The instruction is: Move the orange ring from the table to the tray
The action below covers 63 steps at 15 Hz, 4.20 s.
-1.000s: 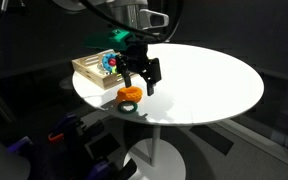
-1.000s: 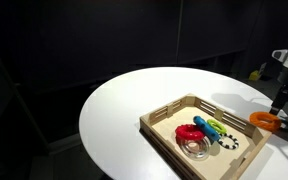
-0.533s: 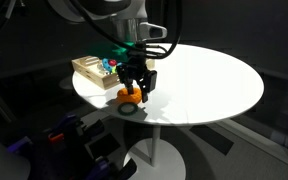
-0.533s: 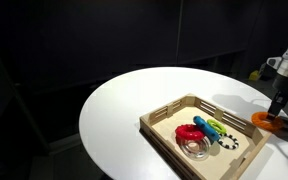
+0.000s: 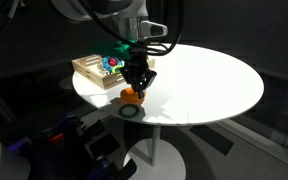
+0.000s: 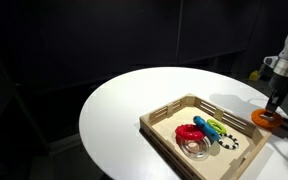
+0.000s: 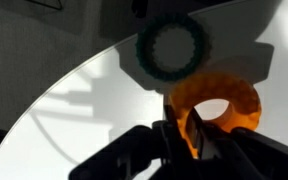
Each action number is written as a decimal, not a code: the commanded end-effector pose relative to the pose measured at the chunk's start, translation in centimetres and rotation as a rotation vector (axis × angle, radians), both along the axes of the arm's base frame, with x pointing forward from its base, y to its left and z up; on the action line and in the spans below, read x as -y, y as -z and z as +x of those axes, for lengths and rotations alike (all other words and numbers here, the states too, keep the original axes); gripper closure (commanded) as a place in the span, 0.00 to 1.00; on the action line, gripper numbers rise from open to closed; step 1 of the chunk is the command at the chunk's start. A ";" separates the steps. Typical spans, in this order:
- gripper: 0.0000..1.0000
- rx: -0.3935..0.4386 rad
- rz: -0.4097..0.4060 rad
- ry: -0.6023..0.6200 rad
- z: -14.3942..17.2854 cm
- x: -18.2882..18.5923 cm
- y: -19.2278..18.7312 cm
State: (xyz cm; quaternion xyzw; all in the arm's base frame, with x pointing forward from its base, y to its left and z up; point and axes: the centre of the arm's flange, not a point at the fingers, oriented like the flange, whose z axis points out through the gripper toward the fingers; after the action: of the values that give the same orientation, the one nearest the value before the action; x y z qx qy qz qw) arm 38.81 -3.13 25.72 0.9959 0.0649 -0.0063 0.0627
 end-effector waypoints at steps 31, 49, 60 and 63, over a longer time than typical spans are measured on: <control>0.94 -0.029 0.135 -0.049 11.7 -15.2 -2.4; 0.94 0.119 0.124 -0.113 13.1 -23.3 -3.8; 0.91 0.125 0.180 -0.140 13.1 -25.8 -5.2; 0.94 0.092 0.208 -0.173 12.3 -26.6 -5.1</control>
State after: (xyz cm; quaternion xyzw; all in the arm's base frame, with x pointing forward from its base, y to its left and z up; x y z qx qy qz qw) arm 51.20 22.86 30.49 0.9888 0.1307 0.0679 -0.0223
